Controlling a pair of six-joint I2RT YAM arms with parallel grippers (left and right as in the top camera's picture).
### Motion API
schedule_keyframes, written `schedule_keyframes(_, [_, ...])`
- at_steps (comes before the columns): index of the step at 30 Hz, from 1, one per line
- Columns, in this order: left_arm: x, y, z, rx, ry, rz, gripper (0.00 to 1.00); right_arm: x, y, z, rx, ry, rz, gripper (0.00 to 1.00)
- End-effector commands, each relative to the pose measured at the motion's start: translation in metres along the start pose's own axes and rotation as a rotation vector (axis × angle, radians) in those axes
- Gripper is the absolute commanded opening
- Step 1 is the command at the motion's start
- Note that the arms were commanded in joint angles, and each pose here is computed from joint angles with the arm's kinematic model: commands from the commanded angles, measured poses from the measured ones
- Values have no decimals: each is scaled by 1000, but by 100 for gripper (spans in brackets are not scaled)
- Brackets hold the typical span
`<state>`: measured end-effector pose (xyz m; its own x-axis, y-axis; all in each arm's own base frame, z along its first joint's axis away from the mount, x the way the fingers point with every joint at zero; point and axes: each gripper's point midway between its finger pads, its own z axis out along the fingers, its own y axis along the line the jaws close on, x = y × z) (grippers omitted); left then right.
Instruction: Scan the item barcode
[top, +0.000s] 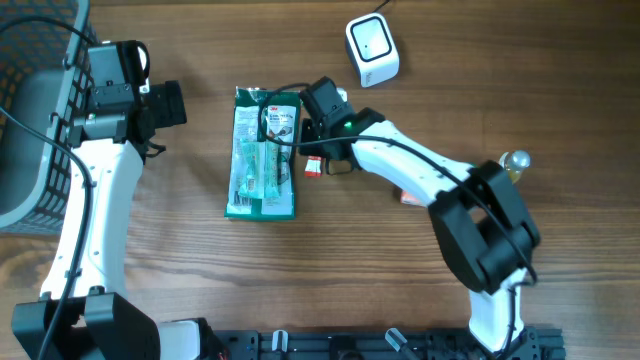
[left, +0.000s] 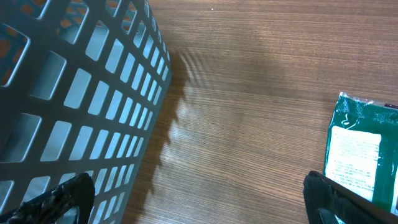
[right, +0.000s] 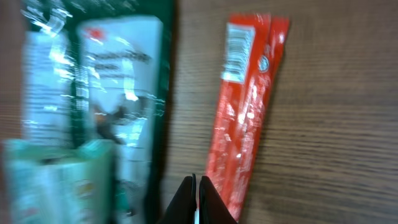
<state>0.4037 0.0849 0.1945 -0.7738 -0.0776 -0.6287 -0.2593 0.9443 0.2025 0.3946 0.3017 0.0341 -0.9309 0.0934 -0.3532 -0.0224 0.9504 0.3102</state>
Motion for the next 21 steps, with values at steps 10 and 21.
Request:
schedule_keyframes(10, [-2,1,-1,-2,-6,6,100,62,-53,17,178,258,-270,11])
schedule_keyframes(21, [-2,1,-1,-2,-6,6,100,27,-32,-21,101,198,-646,30])
